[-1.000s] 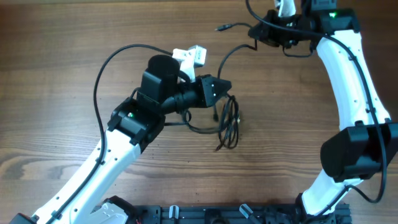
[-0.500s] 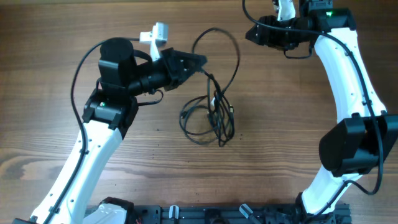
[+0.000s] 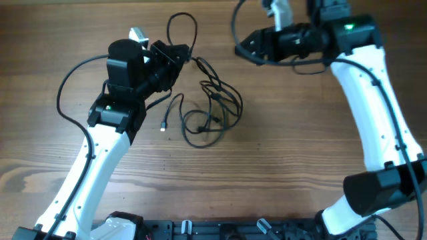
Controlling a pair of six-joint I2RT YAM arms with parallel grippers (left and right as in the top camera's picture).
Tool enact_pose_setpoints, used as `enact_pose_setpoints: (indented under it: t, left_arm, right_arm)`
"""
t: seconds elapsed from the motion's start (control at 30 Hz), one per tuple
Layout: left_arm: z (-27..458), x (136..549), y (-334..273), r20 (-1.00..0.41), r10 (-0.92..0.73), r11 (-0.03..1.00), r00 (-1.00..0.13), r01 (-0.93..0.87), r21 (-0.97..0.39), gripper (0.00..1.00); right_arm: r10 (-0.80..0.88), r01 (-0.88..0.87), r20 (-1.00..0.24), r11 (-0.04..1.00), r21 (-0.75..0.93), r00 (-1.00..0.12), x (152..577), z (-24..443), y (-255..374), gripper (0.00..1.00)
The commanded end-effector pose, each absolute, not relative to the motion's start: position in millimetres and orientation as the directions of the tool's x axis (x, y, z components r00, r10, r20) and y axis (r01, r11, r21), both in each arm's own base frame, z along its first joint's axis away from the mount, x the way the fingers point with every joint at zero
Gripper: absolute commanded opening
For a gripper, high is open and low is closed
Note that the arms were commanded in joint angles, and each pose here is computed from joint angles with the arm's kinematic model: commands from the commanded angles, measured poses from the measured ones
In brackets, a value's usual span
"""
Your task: Untangle cables
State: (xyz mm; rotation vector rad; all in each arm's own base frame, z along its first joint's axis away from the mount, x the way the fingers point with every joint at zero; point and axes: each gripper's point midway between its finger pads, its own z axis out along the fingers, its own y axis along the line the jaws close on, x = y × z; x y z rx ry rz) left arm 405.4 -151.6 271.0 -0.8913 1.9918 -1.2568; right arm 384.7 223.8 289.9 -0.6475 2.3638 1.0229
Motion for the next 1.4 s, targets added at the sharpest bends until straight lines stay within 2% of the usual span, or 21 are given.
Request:
enact_pose_setpoints:
  t: [0.0,0.17,0.37,0.43,0.47,0.5,0.57,0.67,0.73,0.9,1.07,1.37]
  left_arm:
    - [274.2,411.6,-141.4,-0.042,-0.862,0.214,-0.505,-0.288,-0.933,0.04]
    - [274.6,409.4,-145.5,-0.03,-0.85,0.21,-0.526,-0.286,-0.935,0.04]
    - [274.7,408.5,-147.1,-0.027,-0.845,0.21,-0.534,-0.285,-0.935,0.04]
    - [274.0,408.1,-147.1,-0.025,-0.845,0.211,-0.535,-0.288,-0.934,0.04]
    - [273.0,407.7,-147.0,-0.024,-0.844,0.212,-0.535,-0.292,-0.933,0.04]
    - [271.8,407.3,-146.9,-0.022,-0.844,0.213,-0.535,-0.297,-0.931,0.04]
    - [266.3,405.0,-146.3,-0.014,-0.844,0.218,-0.536,-0.32,-0.922,0.04]
    - [257.2,400.9,-145.2,-0.011,-0.842,0.236,-0.539,-0.351,-0.906,0.04]
    - [253.3,399.0,-144.8,-0.041,-0.832,0.274,-0.554,-0.346,-0.897,0.04]
    - [249.6,397.0,-144.4,-0.147,-0.789,0.381,-0.596,-0.288,-0.879,0.04]
    - [245.9,395.0,-143.9,-0.239,-0.74,0.472,-0.629,-0.232,-0.85,0.04]
    - [242.6,393.2,-143.5,-0.306,-0.694,0.539,-0.652,-0.188,-0.821,0.04]
  right_arm:
    - [-0.294,-0.617,-0.602,0.651,0.442,-0.742,380.4,279.7,241.6,0.66]
    - [-0.371,-0.668,-0.631,0.667,0.33,-0.682,377.5,269.8,263.9,0.65]
    - [-0.42,-0.664,-0.57,0.673,0.327,-0.706,378.0,235.1,279.8,0.62]
    - [-0.426,-0.656,-0.549,0.677,0.335,-0.719,380.9,223.2,281.7,0.58]
    - [-0.429,-0.652,-0.538,0.679,0.338,-0.726,382.4,217.0,282.3,0.51]
    - [-0.426,-0.646,-0.533,0.683,0.341,-0.731,383.9,214.6,281.6,0.34]
    - [-0.398,-0.619,-0.524,0.7,0.358,-0.753,387.6,213.3,280.0,0.2]
    - [-0.37,-0.601,-0.53,0.709,0.369,-0.763,391.3,215.8,281.3,0.08]
    - [-0.353,-0.586,-0.528,0.716,0.379,-0.772,393.2,216.7,280.9,0.04]
    - [-0.268,-0.501,-0.498,0.754,0.425,-0.825,401.2,220.1,264.7,0.04]
    - [-0.188,-0.478,-0.521,0.72,0.503,-0.832,405.4,249.9,236.4,0.04]
    - [-0.003,-0.398,-0.601,0.752,0.526,-0.799,407.9,313.9,162.0,0.04]
